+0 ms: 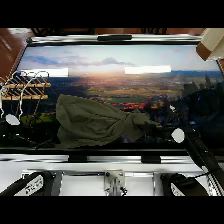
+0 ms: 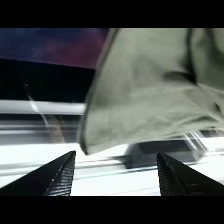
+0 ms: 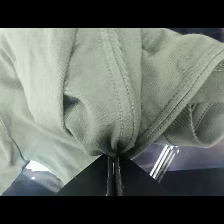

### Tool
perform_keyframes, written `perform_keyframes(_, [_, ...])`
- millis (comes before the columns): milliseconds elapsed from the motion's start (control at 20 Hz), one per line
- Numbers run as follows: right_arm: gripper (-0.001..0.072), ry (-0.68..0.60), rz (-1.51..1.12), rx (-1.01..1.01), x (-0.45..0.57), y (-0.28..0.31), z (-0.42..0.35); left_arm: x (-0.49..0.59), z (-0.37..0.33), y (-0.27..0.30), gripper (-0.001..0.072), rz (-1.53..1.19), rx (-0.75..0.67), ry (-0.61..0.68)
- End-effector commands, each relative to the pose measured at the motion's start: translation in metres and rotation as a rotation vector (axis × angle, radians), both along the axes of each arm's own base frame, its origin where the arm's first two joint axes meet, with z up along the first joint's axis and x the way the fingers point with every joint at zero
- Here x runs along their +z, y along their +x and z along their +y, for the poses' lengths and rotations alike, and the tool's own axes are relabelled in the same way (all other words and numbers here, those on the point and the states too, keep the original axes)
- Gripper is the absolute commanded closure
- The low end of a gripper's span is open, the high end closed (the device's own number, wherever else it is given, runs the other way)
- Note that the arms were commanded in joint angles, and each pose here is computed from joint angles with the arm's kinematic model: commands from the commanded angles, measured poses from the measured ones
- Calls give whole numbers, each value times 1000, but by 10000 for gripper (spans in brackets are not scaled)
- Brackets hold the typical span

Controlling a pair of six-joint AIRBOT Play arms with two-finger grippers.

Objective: Fold the shirts.

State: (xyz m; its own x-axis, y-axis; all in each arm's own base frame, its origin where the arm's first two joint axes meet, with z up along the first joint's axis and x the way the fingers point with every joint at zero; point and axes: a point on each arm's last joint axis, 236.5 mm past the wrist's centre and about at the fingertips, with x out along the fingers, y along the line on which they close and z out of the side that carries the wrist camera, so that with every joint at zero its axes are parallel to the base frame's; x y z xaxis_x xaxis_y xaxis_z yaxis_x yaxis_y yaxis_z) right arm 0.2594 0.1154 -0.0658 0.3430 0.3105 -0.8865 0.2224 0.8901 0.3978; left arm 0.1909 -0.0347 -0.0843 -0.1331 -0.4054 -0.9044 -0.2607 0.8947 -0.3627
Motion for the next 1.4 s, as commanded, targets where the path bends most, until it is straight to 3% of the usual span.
perform_keyframes(0, [652,8,21,14,-1,-6,3,-8,3,-5,104,5,-9,16])
perform_keyframes(350, [652,-5,47,53,-4,-14,3,-20,-9,20,128,-91,122,-19])
perform_keyframes(400, [652,-5,47,53,-4,-14,3,-20,-9,27,266,-106,154,-18])
perform_keyframes(450, [651,-5,47,54,-4,-14,3,-20,-9,31,336,-121,171,-17])
perform_keyframes(600, [651,-10,45,69,-4,-15,3,-17,-13,38,338,-137,200,-39])
perform_keyframes(650, [652,-13,42,78,-4,-15,3,-17,-14,38,390,-137,204,-45])
perform_keyframes(750, [651,-17,38,88,-4,-15,3,-15,-17,41,643,-141,214,-59])
perform_keyframes(800, [651,-16,39,87,-4,-15,3,-14,-18,41,673,-144,213,-63])
perform_keyframes(1100, [652,-23,-39,201,28,-6,11,45,-15,66,676,-327,72,-57])
perform_keyframes(1350, [652,-170,-495,279,187,52,-4,319,12,134,675,-1160,41,171])
